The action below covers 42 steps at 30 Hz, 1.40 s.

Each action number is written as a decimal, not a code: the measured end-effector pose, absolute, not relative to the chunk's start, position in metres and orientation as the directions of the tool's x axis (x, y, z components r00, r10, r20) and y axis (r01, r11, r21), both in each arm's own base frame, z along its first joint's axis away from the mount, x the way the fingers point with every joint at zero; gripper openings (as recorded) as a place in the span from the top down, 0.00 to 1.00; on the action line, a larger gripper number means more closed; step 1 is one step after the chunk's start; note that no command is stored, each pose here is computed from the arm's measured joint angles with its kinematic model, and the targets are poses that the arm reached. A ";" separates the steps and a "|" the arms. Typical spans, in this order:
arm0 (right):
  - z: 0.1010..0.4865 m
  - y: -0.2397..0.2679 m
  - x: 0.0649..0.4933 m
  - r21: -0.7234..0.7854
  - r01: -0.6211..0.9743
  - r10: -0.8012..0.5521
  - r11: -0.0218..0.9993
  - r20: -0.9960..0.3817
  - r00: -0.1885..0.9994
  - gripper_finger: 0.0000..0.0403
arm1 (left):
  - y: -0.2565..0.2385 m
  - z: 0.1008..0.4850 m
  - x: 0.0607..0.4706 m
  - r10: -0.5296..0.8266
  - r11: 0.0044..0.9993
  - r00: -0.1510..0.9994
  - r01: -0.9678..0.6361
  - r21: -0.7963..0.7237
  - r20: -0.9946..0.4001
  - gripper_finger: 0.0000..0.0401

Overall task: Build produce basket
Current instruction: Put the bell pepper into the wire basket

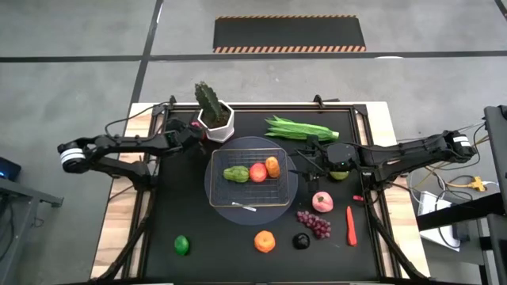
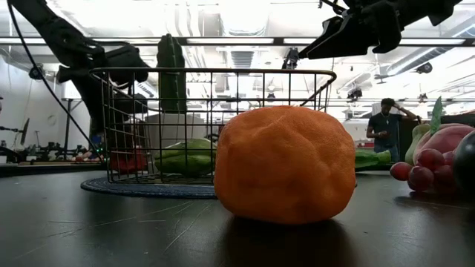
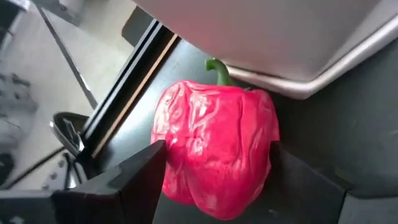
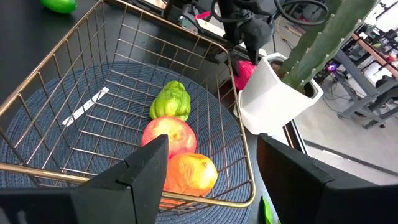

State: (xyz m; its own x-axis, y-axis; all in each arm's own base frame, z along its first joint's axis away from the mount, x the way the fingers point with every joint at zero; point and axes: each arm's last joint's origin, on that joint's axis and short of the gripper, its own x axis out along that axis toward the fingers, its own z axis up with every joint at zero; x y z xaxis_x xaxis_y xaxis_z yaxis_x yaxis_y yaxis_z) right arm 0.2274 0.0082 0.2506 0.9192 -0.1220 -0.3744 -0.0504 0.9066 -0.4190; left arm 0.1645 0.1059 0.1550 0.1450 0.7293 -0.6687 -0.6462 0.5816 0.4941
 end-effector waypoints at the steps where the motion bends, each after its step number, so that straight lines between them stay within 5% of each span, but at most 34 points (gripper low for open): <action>1: 0.251 0.008 0.227 -0.419 -0.050 -0.122 0.907 -0.375 0.919 0.43 | 0.106 0.156 0.164 0.727 0.582 0.151 -0.653 0.484 -0.670 0.34; 17: 0.251 0.008 0.227 -0.419 -0.050 -0.122 0.907 -0.374 0.919 0.43 | 0.110 0.175 0.168 0.754 0.514 0.120 -0.720 0.466 -0.646 0.34; 32: 0.250 0.008 0.227 -0.419 -0.051 -0.122 0.907 -0.375 0.919 0.43 | 0.121 0.160 0.150 0.680 0.573 0.093 -0.686 0.449 -0.727 0.34; 42: 0.250 0.008 0.227 -0.425 -0.053 -0.122 0.903 -0.374 0.919 0.43 | 0.120 0.159 0.150 0.661 0.579 0.114 -0.707 0.407 -0.742 0.62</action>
